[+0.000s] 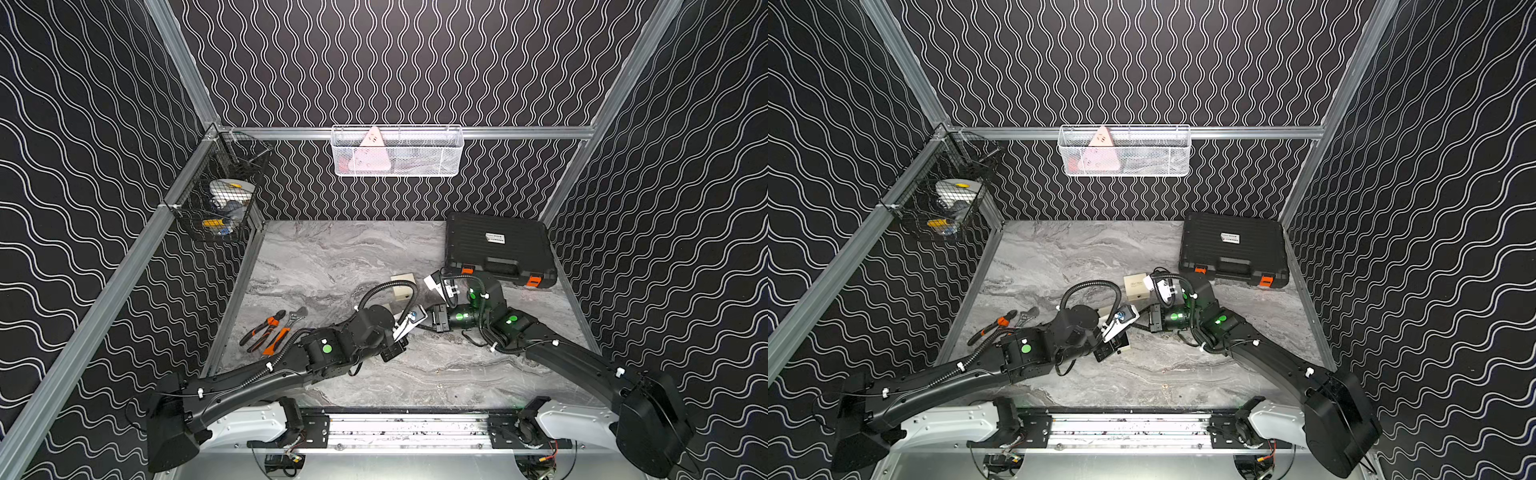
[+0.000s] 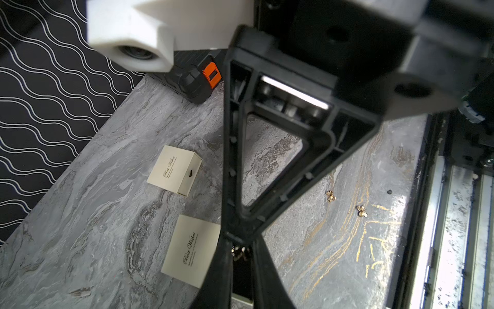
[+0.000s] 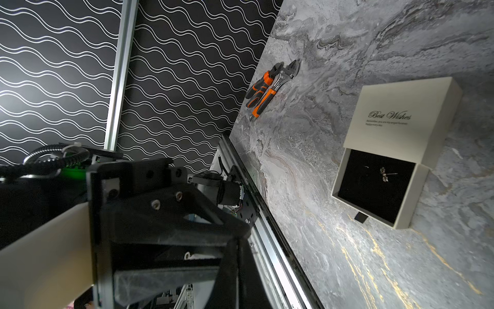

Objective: Place the earrings into the drawer-style jewelry box
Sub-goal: Insert the earring into the inner lining.

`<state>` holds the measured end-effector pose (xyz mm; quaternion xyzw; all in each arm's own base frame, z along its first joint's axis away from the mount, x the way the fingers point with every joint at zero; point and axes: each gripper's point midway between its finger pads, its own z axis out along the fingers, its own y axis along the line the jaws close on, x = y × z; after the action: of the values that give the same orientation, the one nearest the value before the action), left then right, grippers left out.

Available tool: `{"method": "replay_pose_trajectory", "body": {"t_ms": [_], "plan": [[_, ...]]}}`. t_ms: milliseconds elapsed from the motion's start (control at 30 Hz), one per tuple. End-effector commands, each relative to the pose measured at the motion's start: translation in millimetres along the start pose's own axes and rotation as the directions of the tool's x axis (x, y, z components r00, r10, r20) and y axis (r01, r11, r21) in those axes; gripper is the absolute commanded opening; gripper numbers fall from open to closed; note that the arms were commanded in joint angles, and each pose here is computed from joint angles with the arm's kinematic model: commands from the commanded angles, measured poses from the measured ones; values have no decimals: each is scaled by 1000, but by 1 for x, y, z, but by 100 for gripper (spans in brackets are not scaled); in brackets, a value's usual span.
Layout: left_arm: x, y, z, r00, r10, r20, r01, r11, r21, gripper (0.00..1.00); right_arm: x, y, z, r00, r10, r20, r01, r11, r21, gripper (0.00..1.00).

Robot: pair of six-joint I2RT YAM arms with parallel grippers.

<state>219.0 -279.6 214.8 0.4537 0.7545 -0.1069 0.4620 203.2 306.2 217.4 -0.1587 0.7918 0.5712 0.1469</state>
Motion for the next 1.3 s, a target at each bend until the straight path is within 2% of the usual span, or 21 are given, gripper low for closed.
{"method": "replay_pose_trajectory", "body": {"t_ms": [0, 67, 167, 333, 433, 533, 667, 767, 967, 1267], "plan": [[-10, 4, 0, 1000, -3, 29, 4, 1000, -16, 3, 0, 7, 0, 1000, -5, -8, 5, 1000, -19, 23], [-4, 4, 1, 1000, -5, 10, 5, 1000, -15, 0, 1, 6, -3, 1000, -5, -8, 5, 1000, -3, 34], [6, 4, 0, 1000, -25, -12, 25, 1000, -16, 0, 4, 4, -8, 1000, -5, -8, 5, 1000, 21, 43], [24, 9, -3, 992, -119, -49, 117, 992, -47, 0, 6, -6, -25, 1000, 16, 11, -17, 998, 68, 52], [43, 22, 1, 971, -216, -103, 200, 969, -145, 0, 3, -17, -38, 998, 19, 52, -25, 993, 112, 55], [64, 36, 7, 936, -325, -137, 279, 919, -277, 0, 1, -35, -41, 996, 17, 91, -33, 984, 177, 59], [87, 53, 20, 883, -442, -158, 333, 827, -454, 0, -1, -53, -34, 995, 43, 85, -59, 979, 197, 59], [94, 60, 32, 850, -504, -153, 363, 771, -523, 0, -6, -57, -31, 996, 45, 72, -58, 978, 199, 59], [101, 59, 56, 789, -595, -153, 461, 738, -493, 0, -20, -55, -36, 995, 39, 90, -54, 985, 163, 59], [128, 63, 59, 676, -717, -167, 567, 652, -503, 0, -26, -62, -45, 992, 52, 116, -68, 988, 142, 58]]}}
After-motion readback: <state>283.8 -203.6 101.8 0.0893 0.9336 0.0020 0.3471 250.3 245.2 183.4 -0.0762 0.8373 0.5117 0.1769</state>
